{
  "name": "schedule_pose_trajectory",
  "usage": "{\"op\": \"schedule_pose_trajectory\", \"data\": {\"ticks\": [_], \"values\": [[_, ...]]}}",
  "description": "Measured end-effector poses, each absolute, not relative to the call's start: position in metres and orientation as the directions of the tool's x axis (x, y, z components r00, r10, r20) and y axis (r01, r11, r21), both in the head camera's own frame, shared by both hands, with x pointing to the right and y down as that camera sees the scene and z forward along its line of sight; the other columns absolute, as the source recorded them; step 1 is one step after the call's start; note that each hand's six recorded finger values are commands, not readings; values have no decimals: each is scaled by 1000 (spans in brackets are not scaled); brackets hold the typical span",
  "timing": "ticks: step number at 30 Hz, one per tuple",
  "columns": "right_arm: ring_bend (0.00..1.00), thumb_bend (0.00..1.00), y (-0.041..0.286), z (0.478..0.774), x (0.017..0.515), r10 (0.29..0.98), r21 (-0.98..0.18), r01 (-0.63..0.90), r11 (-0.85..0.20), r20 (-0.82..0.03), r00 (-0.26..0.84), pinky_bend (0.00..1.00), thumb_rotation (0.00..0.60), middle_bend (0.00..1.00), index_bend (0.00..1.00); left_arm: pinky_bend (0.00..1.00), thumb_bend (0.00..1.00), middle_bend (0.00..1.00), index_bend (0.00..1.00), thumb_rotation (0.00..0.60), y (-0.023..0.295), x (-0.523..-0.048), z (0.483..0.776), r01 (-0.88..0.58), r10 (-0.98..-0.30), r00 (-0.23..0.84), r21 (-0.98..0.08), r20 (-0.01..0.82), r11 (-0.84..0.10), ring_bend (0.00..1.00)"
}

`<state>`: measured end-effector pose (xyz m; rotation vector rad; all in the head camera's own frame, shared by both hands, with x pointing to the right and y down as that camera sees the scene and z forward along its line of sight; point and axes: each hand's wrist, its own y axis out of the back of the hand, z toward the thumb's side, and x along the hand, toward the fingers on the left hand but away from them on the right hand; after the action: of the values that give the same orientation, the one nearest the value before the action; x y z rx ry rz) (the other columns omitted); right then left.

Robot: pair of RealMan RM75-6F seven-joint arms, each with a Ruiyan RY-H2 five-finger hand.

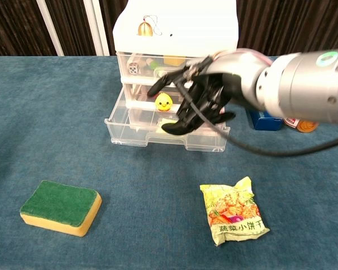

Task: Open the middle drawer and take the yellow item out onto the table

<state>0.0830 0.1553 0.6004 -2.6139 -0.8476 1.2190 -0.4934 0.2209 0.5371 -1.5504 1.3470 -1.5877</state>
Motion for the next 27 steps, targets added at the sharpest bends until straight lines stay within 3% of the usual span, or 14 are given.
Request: {"op": "schedule_pose_trajectory", "data": {"ticks": [5,8,17,27], "values": [[989,146,138,595,88,588,-444,388,-808,-651,480,1000,600,974,241,0,403,0,20,600,221,-492,537,-258,-893,-189,-898,408,-356,0],[1000,123,127,594,90,605,-501,339,-796,-656,451,1000,600,998,262,0,403,0,20,600,221,-492,537,-259,-893,-190,-898,408,-355,0],[1000,129,107,596,79,621,-596,192,-780,-700,352,1000,600,1000,320,0,403,0,20,600,222,-492,538,-257,-890,-189,-896,415,-363,0],[1000,237,99,610,57,632,-621,135,-772,-731,256,1000,600,1000,323,0,403,0,20,600,222,-492,539,-263,-887,-190,-893,420,-367,0]]}}
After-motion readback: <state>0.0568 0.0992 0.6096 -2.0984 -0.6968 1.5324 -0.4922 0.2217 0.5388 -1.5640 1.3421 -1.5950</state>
